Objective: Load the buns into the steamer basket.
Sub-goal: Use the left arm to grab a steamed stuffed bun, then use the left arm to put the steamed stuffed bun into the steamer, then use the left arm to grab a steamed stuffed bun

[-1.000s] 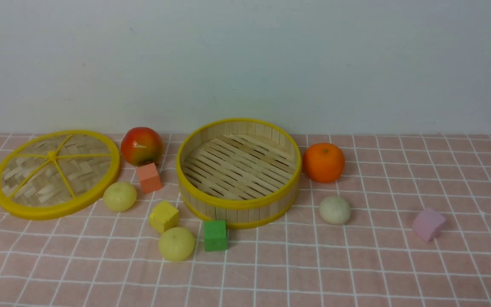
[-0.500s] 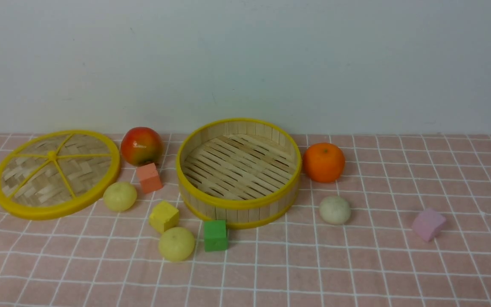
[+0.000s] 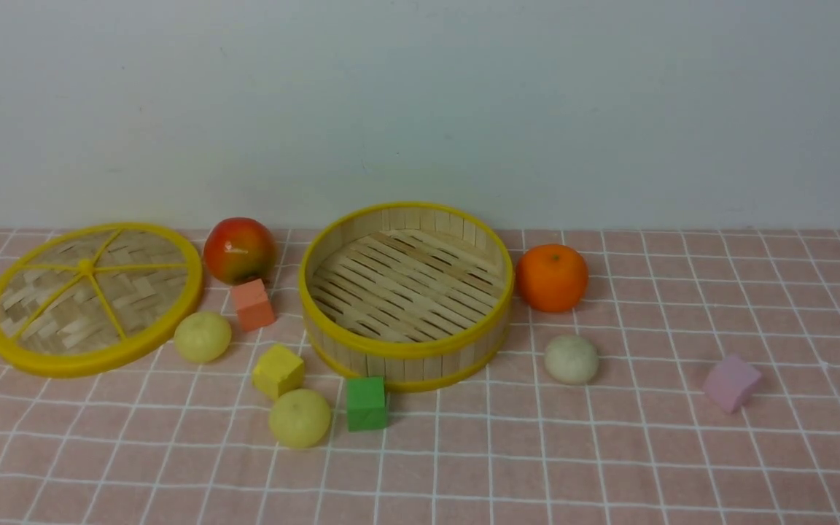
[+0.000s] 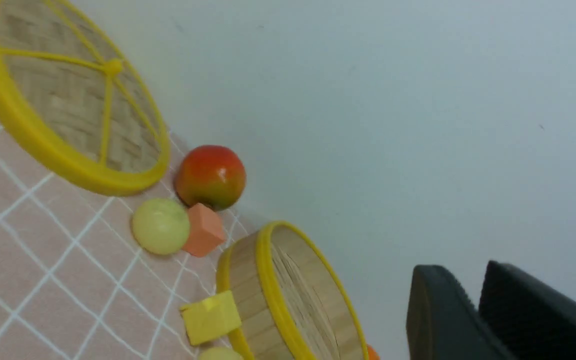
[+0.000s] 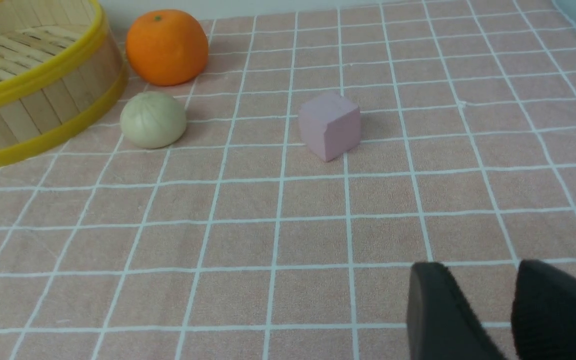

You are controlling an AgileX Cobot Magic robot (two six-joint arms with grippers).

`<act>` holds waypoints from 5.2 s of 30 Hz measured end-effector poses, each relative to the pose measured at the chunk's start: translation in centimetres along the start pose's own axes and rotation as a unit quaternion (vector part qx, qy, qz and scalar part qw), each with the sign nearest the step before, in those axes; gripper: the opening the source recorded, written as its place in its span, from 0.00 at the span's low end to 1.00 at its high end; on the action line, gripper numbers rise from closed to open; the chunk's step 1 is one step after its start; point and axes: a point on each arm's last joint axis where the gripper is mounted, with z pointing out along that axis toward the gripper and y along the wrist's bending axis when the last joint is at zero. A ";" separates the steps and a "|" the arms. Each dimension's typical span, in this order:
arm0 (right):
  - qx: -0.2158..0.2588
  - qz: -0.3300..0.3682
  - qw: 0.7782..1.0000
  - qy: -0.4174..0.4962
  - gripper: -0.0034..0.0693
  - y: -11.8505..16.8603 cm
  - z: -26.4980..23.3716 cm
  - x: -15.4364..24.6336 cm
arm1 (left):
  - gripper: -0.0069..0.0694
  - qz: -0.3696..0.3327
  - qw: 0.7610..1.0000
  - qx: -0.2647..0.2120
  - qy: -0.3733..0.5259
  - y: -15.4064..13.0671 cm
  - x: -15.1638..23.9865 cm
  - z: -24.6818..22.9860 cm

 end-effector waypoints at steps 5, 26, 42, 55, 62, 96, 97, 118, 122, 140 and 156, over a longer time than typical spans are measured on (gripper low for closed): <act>0.000 0.000 1.000 0.000 0.38 0.0 0.0 0.0 | 0.13 0.134 0.981 -0.051 0.132 -4.1 -1.5 1.8; 0.000 0.000 1.000 0.000 0.38 0.0 0.0 0.0 | 0.07 0.259 0.788 -0.187 0.527 -4.3 -0.1 22.4; 0.000 0.000 1.000 0.000 0.38 0.0 0.0 0.0 | 0.11 0.334 0.734 -0.265 0.529 0.1 2.2 34.2; 0.000 0.000 1.000 0.000 0.38 0.0 0.0 0.0 | 0.48 0.351 0.718 -0.277 0.533 3.7 4.1 38.2; 0.000 0.000 1.000 0.000 0.38 0.0 0.0 0.0 | 0.45 0.361 0.702 -0.287 0.543 5.4 4.9 38.5; 0.000 0.000 1.000 0.000 0.38 0.0 0.0 0.0 | 0.07 0.414 0.768 -0.112 0.475 -7.8 5.6 36.3; 0.000 0.000 1.000 0.000 0.38 0.0 0.0 0.0 | 0.07 0.417 0.767 -0.105 0.476 -7.9 6.4 36.4; 0.000 0.000 1.000 0.000 0.38 0.0 0.0 0.0 | 0.18 0.458 0.728 -0.096 0.501 -3.0 14.7 40.6; 0.000 0.000 1.000 0.000 0.38 0.0 0.0 0.0 | 0.34 0.459 0.732 -0.092 0.495 -3.3 14.5 40.7; 0.000 0.000 1.000 0.000 0.38 0.0 0.0 0.0 | 0.07 0.379 0.702 -0.165 0.580 -7.4 7.7 26.9; 0.000 0.000 1.000 0.000 0.38 0.0 0.0 0.0 | 0.33 0.389 0.714 -0.172 0.556 -1.2 11.9 28.6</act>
